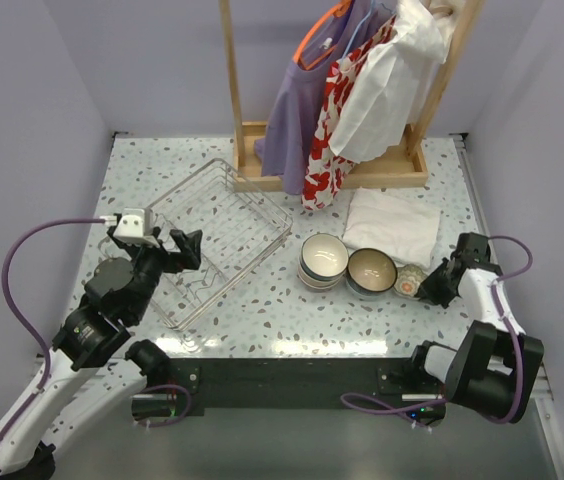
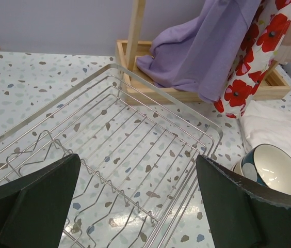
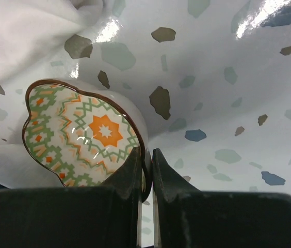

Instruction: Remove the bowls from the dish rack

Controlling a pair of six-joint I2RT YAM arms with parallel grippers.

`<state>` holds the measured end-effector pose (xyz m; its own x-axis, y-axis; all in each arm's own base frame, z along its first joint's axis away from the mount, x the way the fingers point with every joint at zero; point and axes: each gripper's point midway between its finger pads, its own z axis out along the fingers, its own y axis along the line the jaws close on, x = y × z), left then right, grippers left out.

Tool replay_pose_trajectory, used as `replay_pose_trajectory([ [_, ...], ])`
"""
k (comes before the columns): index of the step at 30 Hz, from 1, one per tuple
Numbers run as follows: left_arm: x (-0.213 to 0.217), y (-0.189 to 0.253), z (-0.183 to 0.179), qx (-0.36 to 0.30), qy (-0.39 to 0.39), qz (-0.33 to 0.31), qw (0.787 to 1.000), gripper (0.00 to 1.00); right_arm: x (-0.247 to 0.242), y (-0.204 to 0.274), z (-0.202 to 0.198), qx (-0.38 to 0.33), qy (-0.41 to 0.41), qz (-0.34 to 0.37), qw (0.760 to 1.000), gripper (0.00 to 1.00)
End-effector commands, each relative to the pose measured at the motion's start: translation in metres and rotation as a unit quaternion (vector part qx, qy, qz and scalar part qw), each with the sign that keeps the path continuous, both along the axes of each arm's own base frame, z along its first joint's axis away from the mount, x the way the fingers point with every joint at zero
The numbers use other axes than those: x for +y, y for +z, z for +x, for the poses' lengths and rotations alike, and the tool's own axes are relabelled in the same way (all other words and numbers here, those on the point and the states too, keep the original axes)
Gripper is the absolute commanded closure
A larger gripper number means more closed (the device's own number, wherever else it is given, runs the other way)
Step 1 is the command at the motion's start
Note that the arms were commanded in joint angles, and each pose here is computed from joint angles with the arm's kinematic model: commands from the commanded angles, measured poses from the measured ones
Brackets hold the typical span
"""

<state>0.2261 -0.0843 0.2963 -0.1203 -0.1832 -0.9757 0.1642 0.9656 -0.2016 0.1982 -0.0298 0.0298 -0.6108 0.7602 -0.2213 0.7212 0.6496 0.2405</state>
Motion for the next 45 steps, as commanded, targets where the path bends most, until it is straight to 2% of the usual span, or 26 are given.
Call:
replay_pose_trajectory([
  [1, 0.008, 0.006, -0.001, -0.01, 0.013, 0.014, 1.0, 0.0, -0.004, -0.008, 0.0, -0.002, -0.029, -0.002, 1.0, 0.91],
  [3, 0.008, 0.008, -0.001, -0.011, 0.013, 0.013, 1.0, 0.0, -0.012, -0.004, -0.003, -0.001, -0.044, -0.022, 0.999, 0.74],
  [4, 0.009, 0.009, -0.002, -0.012, 0.013, 0.013, 1.0, 0.0, -0.014, -0.002, -0.008, 0.005, -0.047, -0.028, 0.998, 0.55],
  [6, 0.009, 0.011, -0.002, -0.014, 0.013, 0.012, 1.0, 0.0, -0.022, 0.012, -0.006, -0.011, -0.052, -0.052, 0.997, 0.44],
  [7, 0.009, 0.012, -0.002, -0.017, 0.012, 0.012, 1.0, 0.0, -0.022, 0.016, -0.009, -0.008, -0.053, -0.054, 0.997, 0.34],
  [12, 0.01, 0.021, -0.001, -0.026, 0.012, 0.02, 0.999, 0.0, -0.021, 0.046, -0.003, -0.037, -0.046, -0.057, 0.997, 0.15],
  [18, 0.022, 0.033, 0.002, -0.037, 0.04, 0.041, 0.998, 0.0, -0.041, 0.104, 0.012, -0.073, -0.04, -0.12, 0.989, 0.01],
  [24, 0.05, 0.046, -0.003, -0.053, 0.095, 0.082, 0.991, 0.0, -0.057, 0.202, 0.033, -0.149, -0.006, -0.221, 0.964, 0.01],
  [25, 0.054, 0.05, -0.005, -0.057, 0.102, 0.082, 0.99, 0.0, -0.057, 0.231, 0.037, -0.178, 0.007, -0.246, 0.953, 0.01],
  [30, 0.079, 0.063, -0.017, -0.08, 0.149, 0.082, 0.982, 0.0, -0.063, 0.302, 0.026, -0.252, 0.004, -0.337, 0.907, 0.01],
  [36, 0.106, 0.073, -0.033, -0.105, 0.193, 0.088, 0.972, 0.0, -0.046, 0.324, 0.005, -0.381, 0.0, -0.337, 0.861, 0.01],
  [38, 0.113, 0.074, -0.038, -0.108, 0.203, 0.088, 0.969, 0.0, -0.046, 0.317, 0.003, -0.401, -0.009, -0.335, 0.853, 0.01],
  [42, 0.123, 0.071, -0.046, -0.113, 0.217, 0.08, 0.966, 0.0, -0.036, 0.323, -0.014, -0.482, -0.016, -0.328, 0.813, 0.01],
  [45, 0.125, 0.068, -0.047, -0.116, 0.222, 0.082, 0.965, 0.0, -0.036, 0.316, -0.015, -0.488, -0.017, -0.329, 0.808, 0.01],
])
